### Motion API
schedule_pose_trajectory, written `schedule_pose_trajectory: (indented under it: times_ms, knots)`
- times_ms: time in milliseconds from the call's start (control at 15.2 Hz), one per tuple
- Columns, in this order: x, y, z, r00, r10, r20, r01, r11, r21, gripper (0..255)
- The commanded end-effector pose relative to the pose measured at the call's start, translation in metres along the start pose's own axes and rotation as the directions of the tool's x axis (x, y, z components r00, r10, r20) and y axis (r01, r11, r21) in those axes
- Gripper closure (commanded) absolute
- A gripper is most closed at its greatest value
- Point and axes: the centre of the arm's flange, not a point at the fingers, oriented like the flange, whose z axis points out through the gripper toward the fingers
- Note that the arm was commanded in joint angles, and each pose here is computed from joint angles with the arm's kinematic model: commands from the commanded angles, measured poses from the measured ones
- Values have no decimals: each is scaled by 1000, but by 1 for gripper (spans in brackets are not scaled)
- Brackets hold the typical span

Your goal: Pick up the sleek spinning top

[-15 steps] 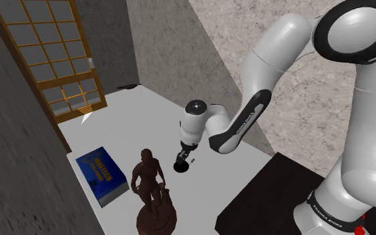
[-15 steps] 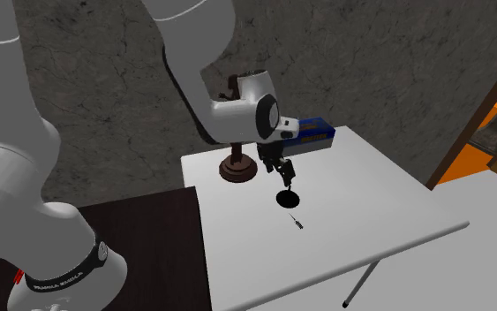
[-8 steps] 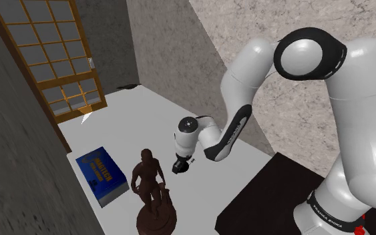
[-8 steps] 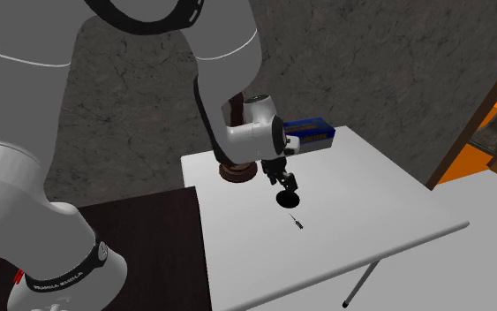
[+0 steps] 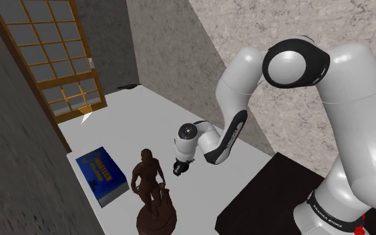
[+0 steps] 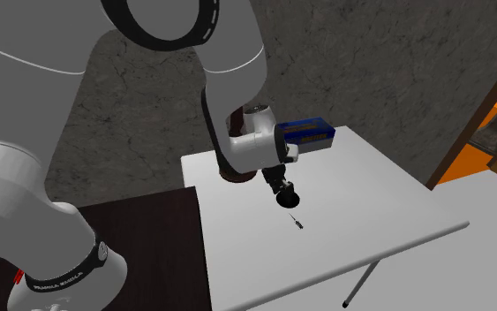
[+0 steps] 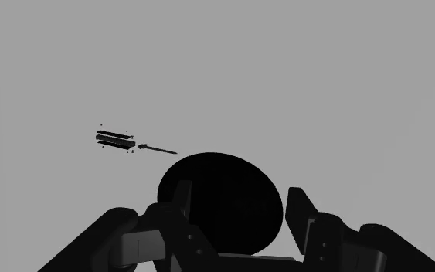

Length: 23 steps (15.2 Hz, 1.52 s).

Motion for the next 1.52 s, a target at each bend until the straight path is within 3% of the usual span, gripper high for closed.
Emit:
schedule_pose_trajectory:
  times_ms: [0,528,1452]
  knots:
    - [0,0,1,1000,0,0,0,1000,0,255]
    - [0,0,0,1000,0,0,0,1000,0,255]
    - [16,15,-70,1000,0,0,0,1000,0,255]
